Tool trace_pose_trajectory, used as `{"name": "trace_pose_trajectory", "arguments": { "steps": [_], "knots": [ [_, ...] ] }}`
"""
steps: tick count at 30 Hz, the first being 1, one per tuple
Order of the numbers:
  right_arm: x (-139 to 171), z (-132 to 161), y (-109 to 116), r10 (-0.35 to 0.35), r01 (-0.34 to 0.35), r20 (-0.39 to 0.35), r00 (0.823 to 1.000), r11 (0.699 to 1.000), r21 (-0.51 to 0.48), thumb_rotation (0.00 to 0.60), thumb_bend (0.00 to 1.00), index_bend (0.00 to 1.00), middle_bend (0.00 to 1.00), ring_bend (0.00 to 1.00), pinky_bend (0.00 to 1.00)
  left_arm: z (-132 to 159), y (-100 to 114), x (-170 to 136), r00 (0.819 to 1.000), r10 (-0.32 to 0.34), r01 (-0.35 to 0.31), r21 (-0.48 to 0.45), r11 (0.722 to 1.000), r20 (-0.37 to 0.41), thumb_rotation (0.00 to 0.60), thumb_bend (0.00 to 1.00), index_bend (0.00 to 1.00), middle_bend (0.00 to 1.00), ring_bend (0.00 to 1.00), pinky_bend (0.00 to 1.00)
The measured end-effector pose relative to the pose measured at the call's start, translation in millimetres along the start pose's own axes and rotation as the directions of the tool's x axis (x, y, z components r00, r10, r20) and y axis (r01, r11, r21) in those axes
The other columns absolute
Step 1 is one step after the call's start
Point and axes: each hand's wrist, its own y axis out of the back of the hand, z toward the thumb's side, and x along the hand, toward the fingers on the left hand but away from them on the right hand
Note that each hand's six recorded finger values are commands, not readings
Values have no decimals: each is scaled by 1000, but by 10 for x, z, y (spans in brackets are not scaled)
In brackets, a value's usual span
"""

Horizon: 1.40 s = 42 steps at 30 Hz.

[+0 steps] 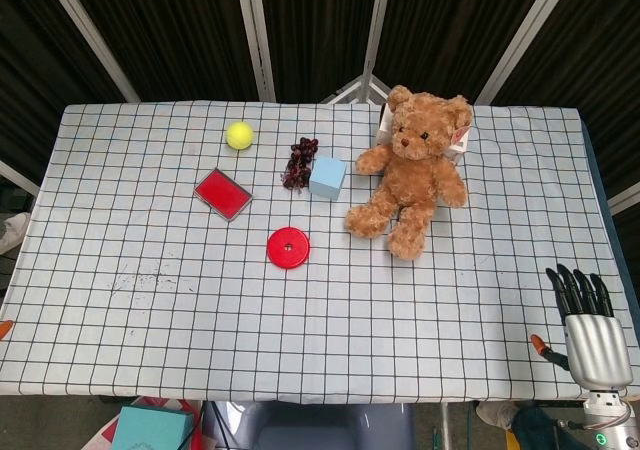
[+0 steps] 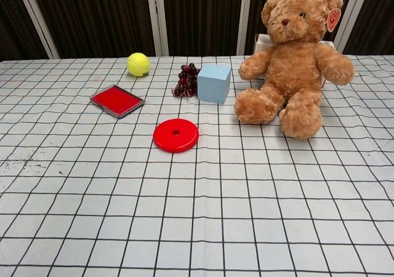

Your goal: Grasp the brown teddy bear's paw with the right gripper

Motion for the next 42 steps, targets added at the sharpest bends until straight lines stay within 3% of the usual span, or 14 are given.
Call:
{"name": "trace_pose_trajectory", "arguments": {
  "steps": [9,16,22,26,34,37,42],
  "knots": [
    [-20,-45,-30,4,-3,38,999,999,-32,600,183,24,73,54,0,49,-21,-7,1000,-4,4,10,1000,18,600,204,258,130,59,192],
    [-77,48,-118,39,-28,51,998,979,-202,600,183,26,73,57,0,35,-17,4,1000,0,0,13,1000,11,600,204,258,130,59,192],
    [-361,148,-233,115,-88,37,993,899,-429,600,183,45,73,60,0,-7,-19,43,1000,-2,2,10,1000,-10,600,204,258,130,59,192],
    [-679,238,-288,160,-127,21,987,848,-515,600,182,66,72,60,0,-12,-47,68,1000,-13,13,18,1000,-16,600,204,258,129,59,192],
    [-1412,359,-472,280,-169,40,959,680,-713,600,183,67,73,60,0,-33,-40,73,999,-8,8,23,1000,-32,600,204,258,129,59,192],
    [-1669,348,-527,296,-152,66,953,654,-741,600,183,73,73,60,0,-53,-32,84,999,-5,6,23,1000,-40,600,204,258,129,59,192],
    [-1998,335,-602,291,-111,112,950,650,-752,600,182,80,78,60,0,-83,-7,93,999,7,-5,23,1000,-52,600,204,258,130,58,192]
  ]
}}
